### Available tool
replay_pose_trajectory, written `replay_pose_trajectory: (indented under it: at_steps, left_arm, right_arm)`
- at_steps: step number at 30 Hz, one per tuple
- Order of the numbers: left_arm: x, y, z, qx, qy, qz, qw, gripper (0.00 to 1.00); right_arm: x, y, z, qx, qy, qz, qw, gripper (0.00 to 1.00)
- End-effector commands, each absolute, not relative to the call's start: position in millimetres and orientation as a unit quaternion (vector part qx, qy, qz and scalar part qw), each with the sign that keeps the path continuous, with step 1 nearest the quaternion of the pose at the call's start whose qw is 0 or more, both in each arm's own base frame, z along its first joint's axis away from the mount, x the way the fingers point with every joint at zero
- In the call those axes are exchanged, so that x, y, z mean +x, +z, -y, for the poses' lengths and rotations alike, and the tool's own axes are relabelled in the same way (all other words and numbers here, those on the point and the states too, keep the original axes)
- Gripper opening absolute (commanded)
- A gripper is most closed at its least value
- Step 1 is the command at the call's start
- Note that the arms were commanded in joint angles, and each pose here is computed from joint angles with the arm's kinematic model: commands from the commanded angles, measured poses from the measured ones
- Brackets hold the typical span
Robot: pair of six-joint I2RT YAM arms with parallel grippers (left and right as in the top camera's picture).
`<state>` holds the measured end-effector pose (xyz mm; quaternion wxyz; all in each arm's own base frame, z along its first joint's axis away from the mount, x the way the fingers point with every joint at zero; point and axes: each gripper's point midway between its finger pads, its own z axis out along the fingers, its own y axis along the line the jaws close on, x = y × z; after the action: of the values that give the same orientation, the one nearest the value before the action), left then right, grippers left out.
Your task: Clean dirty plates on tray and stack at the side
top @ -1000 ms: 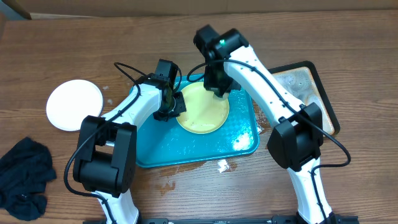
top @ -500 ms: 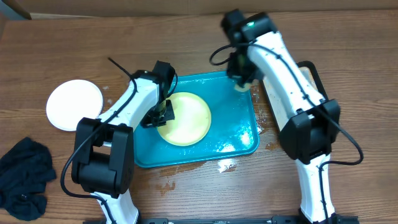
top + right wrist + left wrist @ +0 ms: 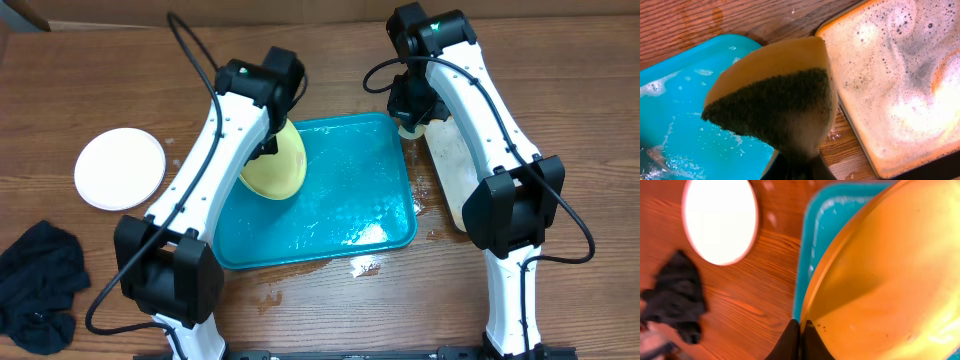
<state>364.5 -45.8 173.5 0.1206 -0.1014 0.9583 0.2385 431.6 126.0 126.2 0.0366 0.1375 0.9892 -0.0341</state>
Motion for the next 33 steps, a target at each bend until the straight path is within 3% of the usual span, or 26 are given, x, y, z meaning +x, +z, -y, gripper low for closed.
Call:
replay_pose_trajectory:
  at_steps: [1,17,33]
  left_arm:
    - [373,217,40,-0.108,0.289,-0.931,0.196,0.04]
    - [356,244,31,-0.083,0.386,-0.893,0.214,0.04]
    - [353,269,63,-0.004,0.442,-0.855,0.271,0.04]
  right_arm:
    - [439,137,-117,0.142,-0.036,-0.987,0.058,0.04]
    - [434,131,-43,0.208,-0.092,-0.973,0.031,0.04]
    - [393,51,13,0.254,-0.130,-0.956,-0.071,0.04]
